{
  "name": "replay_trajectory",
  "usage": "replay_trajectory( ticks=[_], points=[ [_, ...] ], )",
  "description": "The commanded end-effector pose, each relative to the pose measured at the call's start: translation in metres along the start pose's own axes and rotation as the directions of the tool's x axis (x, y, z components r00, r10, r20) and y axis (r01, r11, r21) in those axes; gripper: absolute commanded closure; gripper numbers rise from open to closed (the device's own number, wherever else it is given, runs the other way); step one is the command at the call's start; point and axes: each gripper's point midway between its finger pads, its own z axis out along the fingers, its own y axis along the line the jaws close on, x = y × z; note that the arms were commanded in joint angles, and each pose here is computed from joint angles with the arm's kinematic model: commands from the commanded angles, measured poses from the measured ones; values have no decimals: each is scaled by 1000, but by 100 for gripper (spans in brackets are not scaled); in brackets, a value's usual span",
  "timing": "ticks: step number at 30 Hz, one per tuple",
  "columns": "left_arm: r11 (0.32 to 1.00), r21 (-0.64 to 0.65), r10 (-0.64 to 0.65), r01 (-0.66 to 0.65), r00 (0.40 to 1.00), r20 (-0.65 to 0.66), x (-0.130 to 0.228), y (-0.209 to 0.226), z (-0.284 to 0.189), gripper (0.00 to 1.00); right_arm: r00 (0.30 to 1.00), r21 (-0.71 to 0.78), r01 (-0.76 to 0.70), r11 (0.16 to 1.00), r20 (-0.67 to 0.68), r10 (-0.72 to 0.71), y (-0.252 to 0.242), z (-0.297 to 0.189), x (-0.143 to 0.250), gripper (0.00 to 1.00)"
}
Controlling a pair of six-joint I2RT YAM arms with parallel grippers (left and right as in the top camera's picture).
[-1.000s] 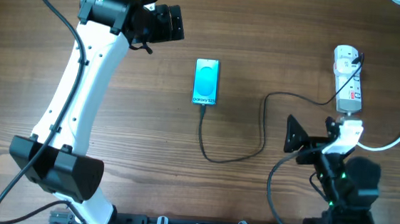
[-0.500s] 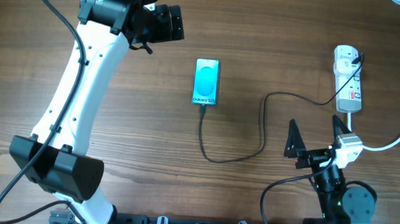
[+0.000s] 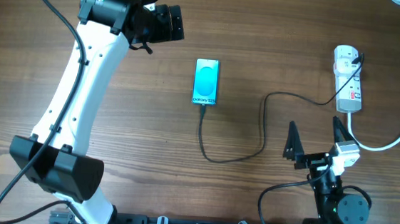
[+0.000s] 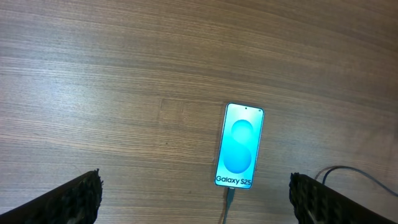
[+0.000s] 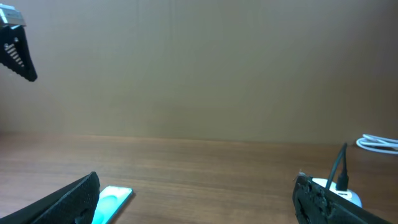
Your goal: Plug charger to phone and switch on socket
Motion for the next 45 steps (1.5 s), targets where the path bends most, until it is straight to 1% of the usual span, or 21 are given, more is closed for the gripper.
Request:
replay_trajectory(
  ticks=[1,4,10,13,19,22,45],
  points=[
    [1000,-16,-7,7,1000,-6,1,2,4,0,1000,26,22,999,21,-22,-4,-1,-4,0],
    [1000,-16,-7,7,1000,-6,1,2,4,0,1000,50,20,999,-7,-20,-9,-1,3,0],
    [1000,-16,-7,7,1000,-6,1,2,4,0,991,92,14,996,-132,-2,-19,-4,34,0],
    [1000,-16,-7,7,1000,-6,1,2,4,0,991,98,18,995,-133,-5,-20,-4,34,0],
    [1000,-16,-7,7,1000,-6,1,2,4,0,984,85,120,989,-143,-107,-20,-4,34,0],
    [1000,-16,-7,7,1000,-6,1,2,4,0,981,82,144,986,-146,-132,-20,-4,34,0],
    [1000,-16,-7,7,1000,-6,1,2,4,0,981,85,144,986,-144,-131,-21,-4,34,0]
  ],
)
